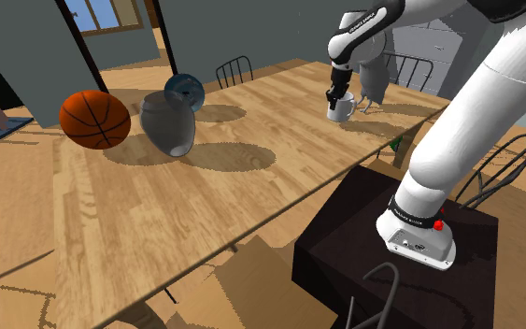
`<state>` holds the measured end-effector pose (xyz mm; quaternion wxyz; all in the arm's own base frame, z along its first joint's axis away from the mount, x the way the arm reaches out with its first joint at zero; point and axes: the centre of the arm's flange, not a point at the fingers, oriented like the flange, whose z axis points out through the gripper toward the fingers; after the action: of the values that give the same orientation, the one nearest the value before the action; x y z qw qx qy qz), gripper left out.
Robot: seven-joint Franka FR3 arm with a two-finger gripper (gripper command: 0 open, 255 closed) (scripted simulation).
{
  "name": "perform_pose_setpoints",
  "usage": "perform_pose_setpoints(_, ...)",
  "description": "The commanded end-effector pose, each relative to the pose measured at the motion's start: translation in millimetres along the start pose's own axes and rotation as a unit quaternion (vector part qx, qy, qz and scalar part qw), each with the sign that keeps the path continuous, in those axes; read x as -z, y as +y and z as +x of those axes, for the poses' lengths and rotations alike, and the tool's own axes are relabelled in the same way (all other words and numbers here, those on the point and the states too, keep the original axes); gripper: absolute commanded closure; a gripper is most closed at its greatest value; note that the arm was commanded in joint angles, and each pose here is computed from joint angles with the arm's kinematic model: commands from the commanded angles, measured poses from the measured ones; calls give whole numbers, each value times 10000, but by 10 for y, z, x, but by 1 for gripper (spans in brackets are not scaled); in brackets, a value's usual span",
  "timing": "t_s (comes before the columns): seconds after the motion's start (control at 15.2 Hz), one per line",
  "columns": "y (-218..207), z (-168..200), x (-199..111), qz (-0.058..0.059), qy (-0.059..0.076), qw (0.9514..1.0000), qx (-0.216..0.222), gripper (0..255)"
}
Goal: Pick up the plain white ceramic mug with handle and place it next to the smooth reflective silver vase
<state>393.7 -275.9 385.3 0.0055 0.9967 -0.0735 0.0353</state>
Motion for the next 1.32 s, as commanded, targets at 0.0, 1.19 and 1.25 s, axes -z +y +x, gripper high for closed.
perform_pose_setpoints(0.0,2,4,97,-1,-1,10000,0,255)
perform_pose_setpoints(1.19,7,71,1045,-1,-1,10000,0,255)
perform_pose_setpoints(1.25,7,75,1098,-1,-1,10000,0,255)
